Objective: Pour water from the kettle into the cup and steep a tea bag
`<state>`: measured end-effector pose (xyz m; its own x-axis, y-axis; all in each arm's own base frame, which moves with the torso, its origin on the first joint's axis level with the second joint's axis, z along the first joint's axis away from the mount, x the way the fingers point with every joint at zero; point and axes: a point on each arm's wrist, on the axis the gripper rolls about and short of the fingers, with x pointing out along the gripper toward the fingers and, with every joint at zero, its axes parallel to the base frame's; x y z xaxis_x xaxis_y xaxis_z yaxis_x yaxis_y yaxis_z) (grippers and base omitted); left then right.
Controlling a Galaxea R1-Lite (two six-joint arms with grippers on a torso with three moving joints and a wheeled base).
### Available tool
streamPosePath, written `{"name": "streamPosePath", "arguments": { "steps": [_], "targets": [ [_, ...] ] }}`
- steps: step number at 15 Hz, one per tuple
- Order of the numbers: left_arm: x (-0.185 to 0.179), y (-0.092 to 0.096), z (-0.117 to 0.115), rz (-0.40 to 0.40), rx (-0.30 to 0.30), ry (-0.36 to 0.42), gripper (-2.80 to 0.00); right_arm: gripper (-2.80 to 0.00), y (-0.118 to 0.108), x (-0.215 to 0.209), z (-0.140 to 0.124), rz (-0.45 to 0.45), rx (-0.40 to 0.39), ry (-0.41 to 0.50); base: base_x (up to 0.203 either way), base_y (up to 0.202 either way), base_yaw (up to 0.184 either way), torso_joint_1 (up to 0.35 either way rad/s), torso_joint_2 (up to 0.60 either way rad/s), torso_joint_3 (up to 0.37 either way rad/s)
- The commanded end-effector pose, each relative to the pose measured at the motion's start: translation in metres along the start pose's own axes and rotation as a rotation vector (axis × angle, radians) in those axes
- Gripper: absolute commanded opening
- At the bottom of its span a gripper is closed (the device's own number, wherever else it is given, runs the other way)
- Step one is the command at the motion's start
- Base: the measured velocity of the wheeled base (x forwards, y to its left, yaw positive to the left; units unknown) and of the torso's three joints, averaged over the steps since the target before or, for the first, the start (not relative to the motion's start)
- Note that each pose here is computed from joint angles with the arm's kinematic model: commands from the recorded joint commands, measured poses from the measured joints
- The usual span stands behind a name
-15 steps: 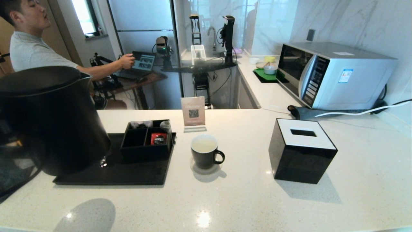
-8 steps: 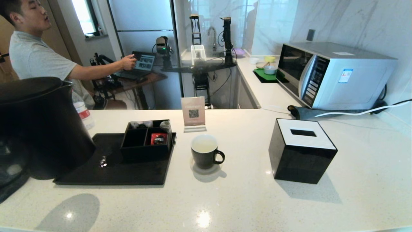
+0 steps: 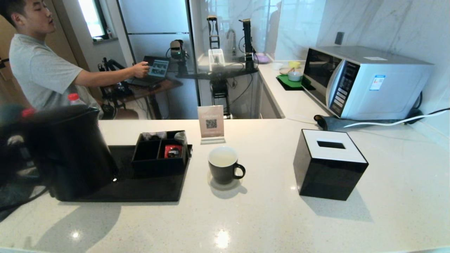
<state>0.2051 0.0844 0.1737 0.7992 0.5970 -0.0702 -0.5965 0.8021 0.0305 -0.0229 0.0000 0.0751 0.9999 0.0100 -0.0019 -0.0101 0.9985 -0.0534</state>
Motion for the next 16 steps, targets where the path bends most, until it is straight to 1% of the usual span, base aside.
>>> {"name": "streamPosePath", "arguments": {
  "steps": [1, 3, 5, 9, 12, 16],
  "targets": [
    [0.029, -0.008, -0.025, 0.001, 0.019, 0.067, -2.8, -2.8, 0.0, 0.0, 0.0, 0.002, 0.0, 0.001, 0.0, 0.0, 0.0, 0.0, 0.0, 0.0],
    [0.053, -0.01, -0.035, 0.011, 0.014, 0.05, -2.8, -2.8, 0.0, 0.0, 0.0, 0.002, 0.0, 0.001, 0.0, 0.0, 0.0, 0.0, 0.0, 0.0],
    [0.08, -0.01, -0.032, 0.023, 0.0, 0.003, -2.8, -2.8, 0.0, 0.0, 0.0, 0.001, 0.0, 0.001, 0.0, 0.0, 0.0, 0.0, 0.0, 0.0],
    [0.12, -0.011, -0.041, 0.007, -0.002, -0.031, -2.8, -2.8, 0.0, 0.0, 0.0, 0.001, 0.0, 0.001, 0.0, 0.0, 0.0, 0.0, 0.0, 0.0],
    [0.134, -0.014, -0.055, -0.021, -0.001, -0.046, -2.8, -2.8, 0.0, 0.0, 0.0, 0.002, 0.0, 0.001, 0.0, 0.0, 0.0, 0.0, 0.0, 0.0],
    [0.142, -0.02, -0.072, -0.06, -0.001, -0.062, -2.8, -2.8, 0.0, 0.0, 0.0, 0.002, 0.0, 0.001, 0.0, 0.0, 0.0, 0.0, 0.0, 0.0]
  ]
}}
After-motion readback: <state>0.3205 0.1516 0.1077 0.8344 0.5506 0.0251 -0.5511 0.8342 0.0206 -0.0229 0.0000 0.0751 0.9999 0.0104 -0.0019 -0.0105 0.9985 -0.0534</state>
